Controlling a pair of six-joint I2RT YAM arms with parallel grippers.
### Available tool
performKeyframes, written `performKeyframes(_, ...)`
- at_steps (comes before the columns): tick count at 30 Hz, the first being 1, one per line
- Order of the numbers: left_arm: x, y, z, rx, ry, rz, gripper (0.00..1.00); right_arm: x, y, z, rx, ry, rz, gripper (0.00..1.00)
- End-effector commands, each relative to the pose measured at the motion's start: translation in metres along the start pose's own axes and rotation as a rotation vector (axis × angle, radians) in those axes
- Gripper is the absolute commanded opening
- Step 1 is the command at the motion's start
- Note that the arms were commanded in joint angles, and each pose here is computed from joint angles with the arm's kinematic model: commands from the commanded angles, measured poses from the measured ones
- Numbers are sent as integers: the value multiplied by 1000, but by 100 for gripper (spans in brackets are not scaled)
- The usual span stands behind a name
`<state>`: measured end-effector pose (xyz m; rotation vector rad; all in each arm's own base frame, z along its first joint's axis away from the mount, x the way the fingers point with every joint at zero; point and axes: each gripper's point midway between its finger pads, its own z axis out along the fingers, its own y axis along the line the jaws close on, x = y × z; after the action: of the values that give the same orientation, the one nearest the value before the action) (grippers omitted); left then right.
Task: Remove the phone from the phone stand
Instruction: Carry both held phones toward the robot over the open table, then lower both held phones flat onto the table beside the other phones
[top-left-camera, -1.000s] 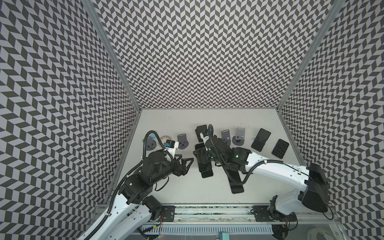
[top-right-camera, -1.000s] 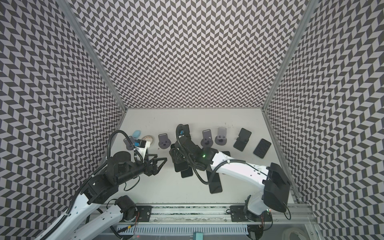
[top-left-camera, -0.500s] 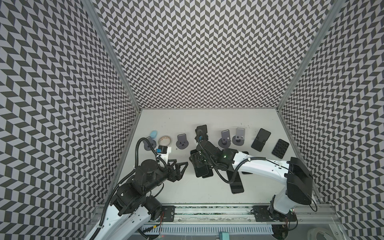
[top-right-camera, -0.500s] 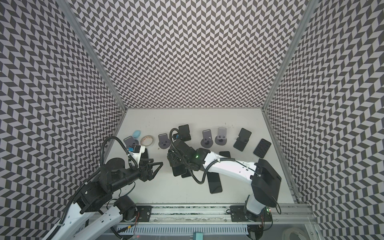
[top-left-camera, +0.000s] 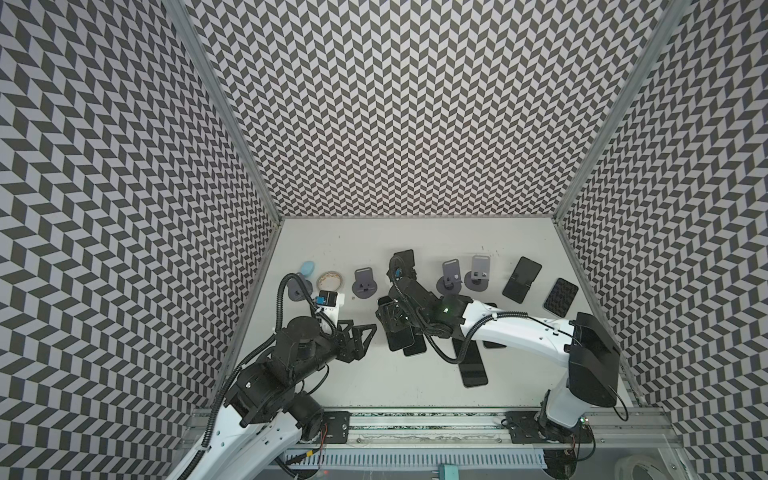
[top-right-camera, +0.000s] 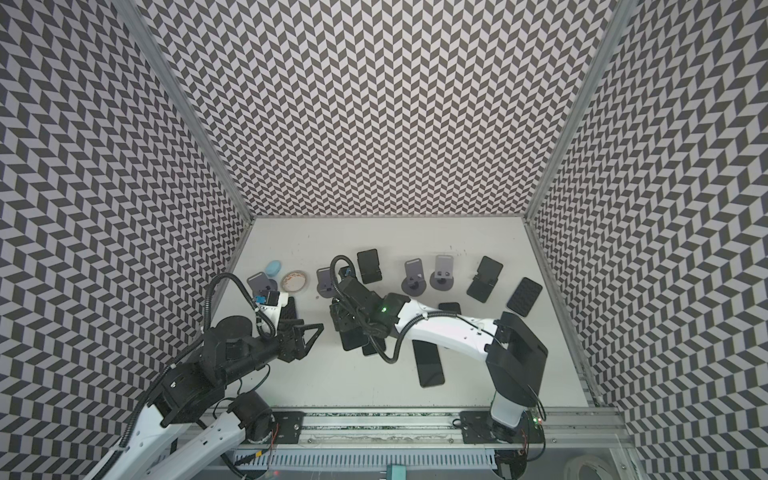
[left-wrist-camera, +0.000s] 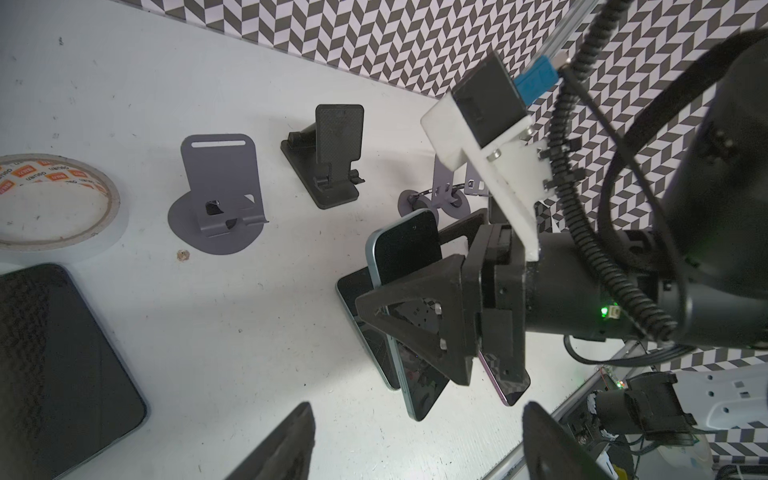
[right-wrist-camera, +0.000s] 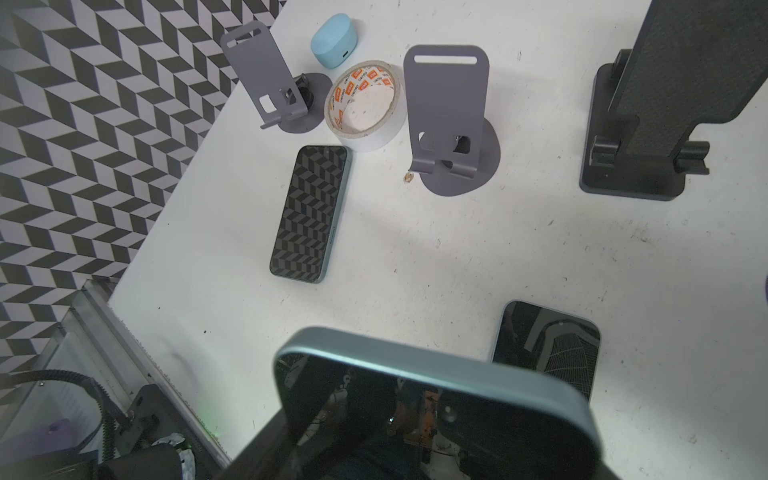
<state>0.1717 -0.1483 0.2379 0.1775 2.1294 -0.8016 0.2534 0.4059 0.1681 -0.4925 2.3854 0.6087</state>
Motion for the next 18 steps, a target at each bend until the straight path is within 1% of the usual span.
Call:
performKeyframes(1,2,2,-1,-7,4,-2,79,-16,14,0,-40,-51,-1,55)
performKeyframes(7,3,2,1,-6,10,-4,79,-6,11,-1,-40,-16,-6,55)
performKeyframes(12,2,2,1,-10,6,-13,79,3,6,-7,-52,-11,16,54)
performKeyframes(18,2,3,2,-11,2,-18,78,22,10,2,-87,38,44,54)
